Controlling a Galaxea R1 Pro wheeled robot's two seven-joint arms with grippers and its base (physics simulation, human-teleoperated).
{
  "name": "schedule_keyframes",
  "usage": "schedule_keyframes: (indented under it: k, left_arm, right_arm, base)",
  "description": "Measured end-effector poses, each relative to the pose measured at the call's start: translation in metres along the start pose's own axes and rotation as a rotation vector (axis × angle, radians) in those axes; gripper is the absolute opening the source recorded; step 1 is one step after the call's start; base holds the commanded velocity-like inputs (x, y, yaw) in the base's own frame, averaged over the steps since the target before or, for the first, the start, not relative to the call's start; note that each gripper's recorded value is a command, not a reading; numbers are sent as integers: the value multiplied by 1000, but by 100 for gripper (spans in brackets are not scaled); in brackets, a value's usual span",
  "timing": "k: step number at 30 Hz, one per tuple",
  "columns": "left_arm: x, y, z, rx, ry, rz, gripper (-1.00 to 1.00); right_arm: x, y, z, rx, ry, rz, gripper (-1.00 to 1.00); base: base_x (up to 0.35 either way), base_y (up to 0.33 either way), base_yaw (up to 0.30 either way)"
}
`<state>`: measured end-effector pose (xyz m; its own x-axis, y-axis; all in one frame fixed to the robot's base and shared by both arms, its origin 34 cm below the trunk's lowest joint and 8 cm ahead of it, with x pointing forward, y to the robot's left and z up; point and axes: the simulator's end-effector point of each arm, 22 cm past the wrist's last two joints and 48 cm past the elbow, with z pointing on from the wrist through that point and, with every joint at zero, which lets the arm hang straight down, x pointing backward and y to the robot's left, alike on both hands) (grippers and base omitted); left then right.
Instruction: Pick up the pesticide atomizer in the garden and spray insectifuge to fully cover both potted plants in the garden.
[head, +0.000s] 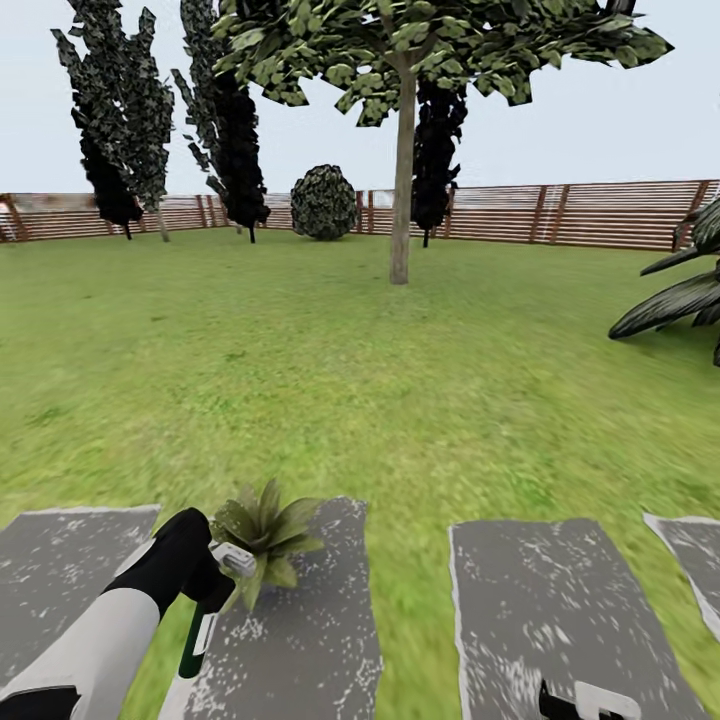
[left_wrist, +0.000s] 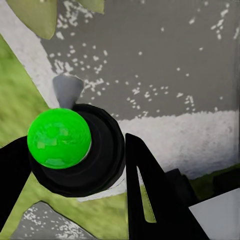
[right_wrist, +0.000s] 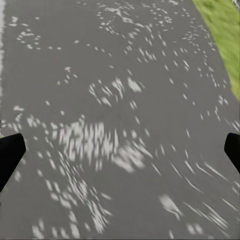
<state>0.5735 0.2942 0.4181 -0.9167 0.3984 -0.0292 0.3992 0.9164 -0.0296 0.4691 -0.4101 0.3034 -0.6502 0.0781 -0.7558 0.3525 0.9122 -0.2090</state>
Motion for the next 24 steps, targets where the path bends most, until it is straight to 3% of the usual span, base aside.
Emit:
schedule_keyframes:
  k: [6,11,24]
  left_arm:
    - [4,-7,5,9,9,7,-100]
    - [3,-9,6,11,8,9,-100]
    - [6,-9,8,17,15,2,-100]
  right_arm:
    - [0,0,0,0,-1,0,100]
    - [0,0,0,0,0,0,100]
    - [0,0,0,0,1,0,100]
  base:
    - [222,-200,81]
    - [31,-265,5]
    - [-165,-215,242]
